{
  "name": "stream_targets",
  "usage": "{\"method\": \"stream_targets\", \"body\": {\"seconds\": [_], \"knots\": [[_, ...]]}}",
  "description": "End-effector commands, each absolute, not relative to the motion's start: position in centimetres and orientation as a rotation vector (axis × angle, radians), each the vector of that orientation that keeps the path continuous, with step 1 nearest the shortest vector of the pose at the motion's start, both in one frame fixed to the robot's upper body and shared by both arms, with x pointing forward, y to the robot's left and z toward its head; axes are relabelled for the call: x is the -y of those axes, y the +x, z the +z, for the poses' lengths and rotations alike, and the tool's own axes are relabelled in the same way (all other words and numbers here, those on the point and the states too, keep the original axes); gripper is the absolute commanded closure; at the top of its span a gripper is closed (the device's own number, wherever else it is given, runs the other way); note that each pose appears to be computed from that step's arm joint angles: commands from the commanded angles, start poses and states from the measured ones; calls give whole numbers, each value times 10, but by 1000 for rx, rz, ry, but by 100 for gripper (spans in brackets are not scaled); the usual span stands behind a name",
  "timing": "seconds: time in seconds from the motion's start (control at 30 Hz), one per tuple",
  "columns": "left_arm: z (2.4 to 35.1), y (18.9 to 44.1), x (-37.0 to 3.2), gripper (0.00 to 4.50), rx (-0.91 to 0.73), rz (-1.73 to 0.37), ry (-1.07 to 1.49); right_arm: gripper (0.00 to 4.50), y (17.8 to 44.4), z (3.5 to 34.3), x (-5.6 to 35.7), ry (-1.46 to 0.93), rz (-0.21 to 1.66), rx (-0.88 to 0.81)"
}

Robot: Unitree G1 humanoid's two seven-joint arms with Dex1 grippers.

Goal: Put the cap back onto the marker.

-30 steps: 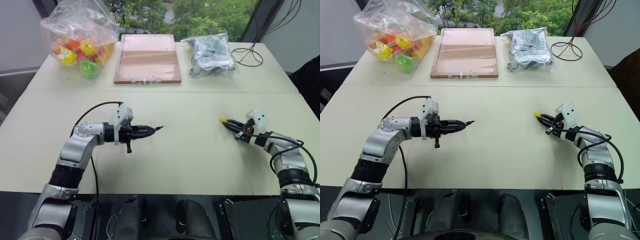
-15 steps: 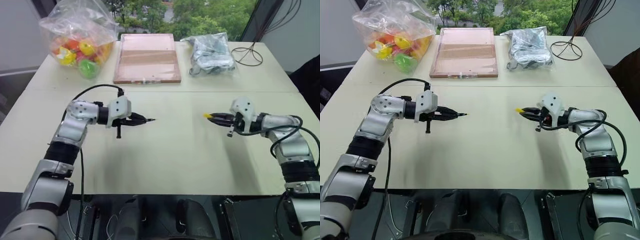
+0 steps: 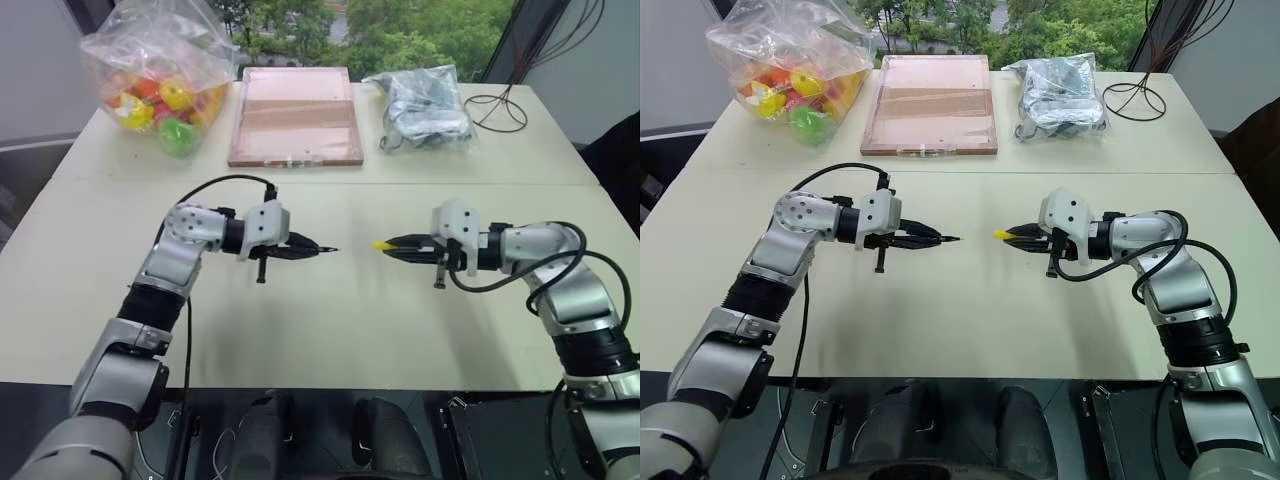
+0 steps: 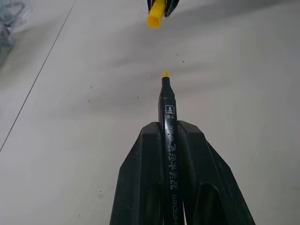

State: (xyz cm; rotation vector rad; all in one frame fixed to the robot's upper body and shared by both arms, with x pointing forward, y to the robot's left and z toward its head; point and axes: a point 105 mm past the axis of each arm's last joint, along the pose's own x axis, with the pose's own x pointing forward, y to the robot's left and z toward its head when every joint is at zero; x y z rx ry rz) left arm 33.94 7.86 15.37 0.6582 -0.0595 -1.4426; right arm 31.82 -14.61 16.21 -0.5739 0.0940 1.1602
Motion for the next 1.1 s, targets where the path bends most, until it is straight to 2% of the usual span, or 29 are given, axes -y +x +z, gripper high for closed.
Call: {"method": "stream_targets", "body": {"seconds": [0.03,0.5,1.1], "knots": [[167,336,-70,450,115,-1456,648,446,313,169,141,-617,1186,-59],[168,329,-59,450,125,-1494,626,446,308,165,129,-617,1222,-47],[160,334,-59,450,106,-1482,621,446,298,170,116,-611,1257,-32]]}}
